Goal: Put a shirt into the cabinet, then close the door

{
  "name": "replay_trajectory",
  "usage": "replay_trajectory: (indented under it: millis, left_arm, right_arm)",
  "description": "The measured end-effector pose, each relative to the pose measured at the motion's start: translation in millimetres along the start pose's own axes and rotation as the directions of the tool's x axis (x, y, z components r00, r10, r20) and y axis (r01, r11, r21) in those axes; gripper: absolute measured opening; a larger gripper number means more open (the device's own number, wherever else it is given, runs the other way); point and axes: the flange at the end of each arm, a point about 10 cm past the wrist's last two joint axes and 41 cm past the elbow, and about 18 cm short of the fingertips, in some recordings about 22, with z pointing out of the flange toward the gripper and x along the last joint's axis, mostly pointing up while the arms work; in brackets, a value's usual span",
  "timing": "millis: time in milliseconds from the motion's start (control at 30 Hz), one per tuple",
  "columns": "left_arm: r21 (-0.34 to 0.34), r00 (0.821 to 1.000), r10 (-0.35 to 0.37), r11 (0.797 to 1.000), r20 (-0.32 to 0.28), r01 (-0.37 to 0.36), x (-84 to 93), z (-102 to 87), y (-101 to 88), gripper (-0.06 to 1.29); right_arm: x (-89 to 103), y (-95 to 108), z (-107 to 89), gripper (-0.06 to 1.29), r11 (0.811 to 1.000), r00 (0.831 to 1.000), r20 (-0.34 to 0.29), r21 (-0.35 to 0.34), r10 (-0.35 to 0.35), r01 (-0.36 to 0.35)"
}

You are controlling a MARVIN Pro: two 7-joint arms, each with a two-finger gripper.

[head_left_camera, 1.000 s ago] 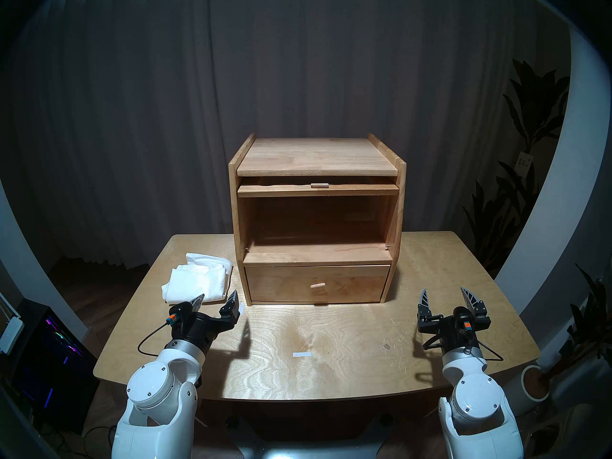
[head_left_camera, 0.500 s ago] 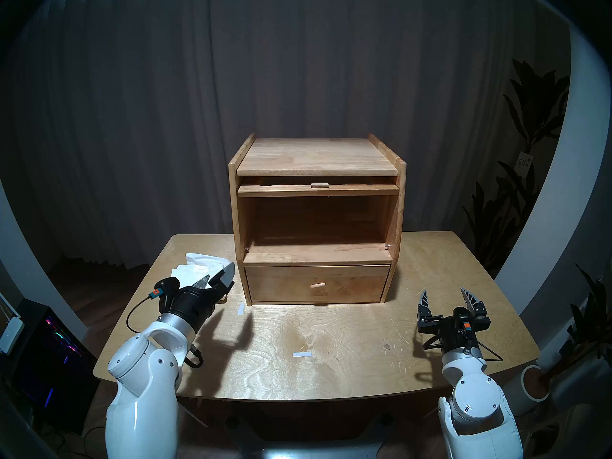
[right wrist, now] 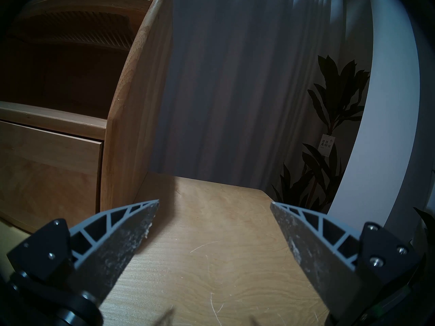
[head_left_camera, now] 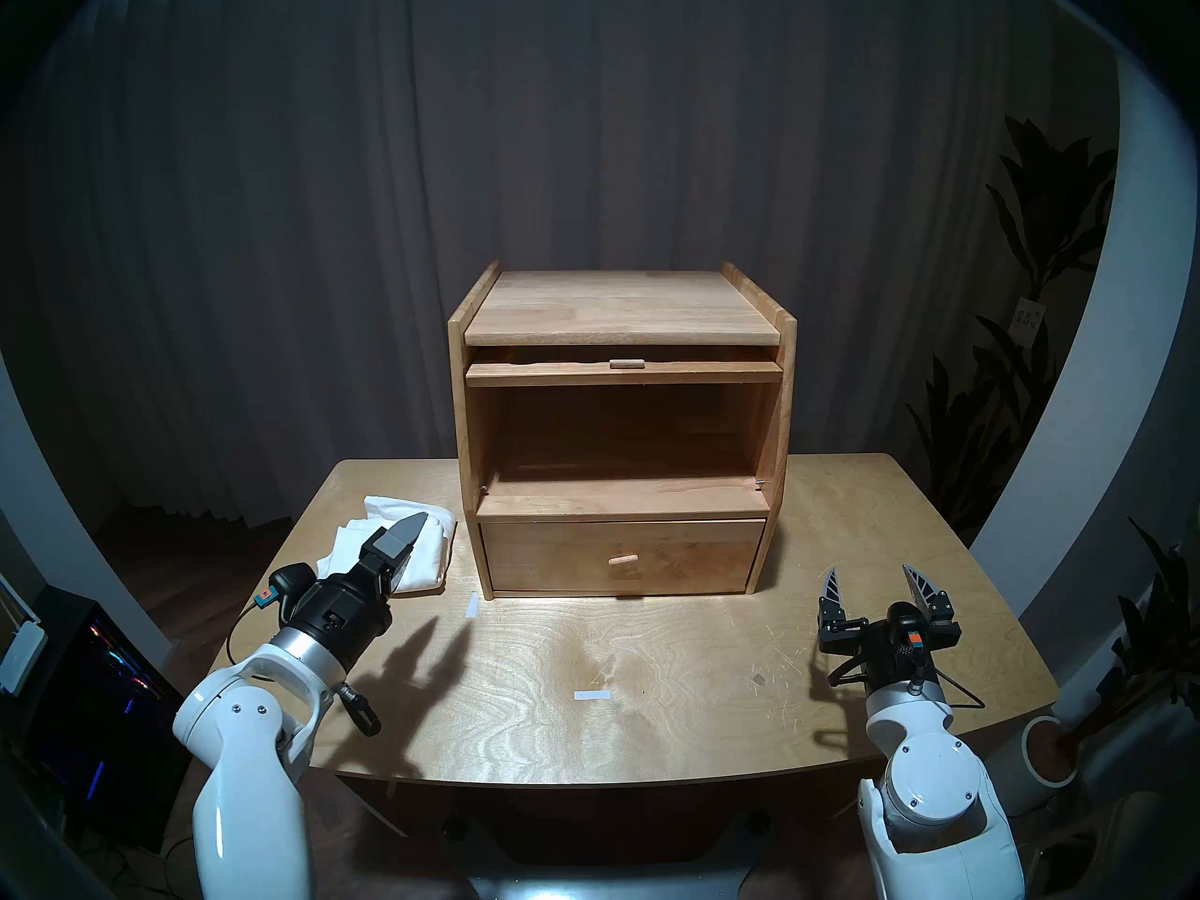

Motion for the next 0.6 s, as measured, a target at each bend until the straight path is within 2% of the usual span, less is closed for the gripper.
replay_trajectory:
  millis: [67,133,233,267,333,367,433,467,600]
  left_arm:
    - [0.076,0.999,0.043,0.996,-0.016,-0.042,10.0,-2.2,-5.0,1.26]
    - [0.121,0.996,0.084,0.989,-0.029,-0.08,16.2,-3.6,-5.3,1.26]
    - [0.219,0.983,0.176,0.963,-0.059,-0.159,27.9,-5.8,-2.5,1.26]
    - [0.238,0.979,0.193,0.956,-0.062,-0.173,29.5,-5.9,-1.7,1.26]
    - [0.308,0.967,0.248,0.926,-0.059,-0.219,31.7,-4.5,0.8,1.26]
    - [0.316,0.966,0.253,0.922,-0.056,-0.223,31.6,-4.1,0.9,1.26]
    - [0.354,0.961,0.274,0.903,-0.034,-0.245,29.4,-1.6,0.0,1.26]
    - [0.385,0.959,0.285,0.885,-0.001,-0.262,25.4,0.9,-1.7,1.26]
    - [0.448,0.954,0.282,0.843,0.101,-0.297,11.1,8.8,-7.1,1.26]
  right_arm:
    - [0.0,-0.1,0.0,1.25,1.0,1.0,0.0,0.0,0.0,0.0]
    - [0.1,-0.1,0.0,1.25,1.0,1.0,0.0,0.0,0.0,0.0]
    - [0.0,-0.3,0.1,1.25,1.0,1.0,0.0,0.0,0.0,0.0]
    - [-0.1,-0.3,0.1,1.25,1.0,1.0,0.0,0.0,0.0,0.0]
    - [-0.1,-0.3,0.1,1.25,1.0,1.0,0.0,0.0,0.0,0.0]
    - [-0.1,-0.3,0.1,1.25,1.0,1.0,0.0,0.0,0.0,0.0]
    - [-0.1,-0.3,0.2,1.25,1.0,1.0,0.0,0.0,0.0,0.0]
    - [-0.2,-0.4,0.2,1.25,1.0,1.0,0.0,0.0,0.0,0.0]
    - [-0.3,-0.4,0.3,1.25,1.0,1.0,0.0,-0.001,0.0,0.0]
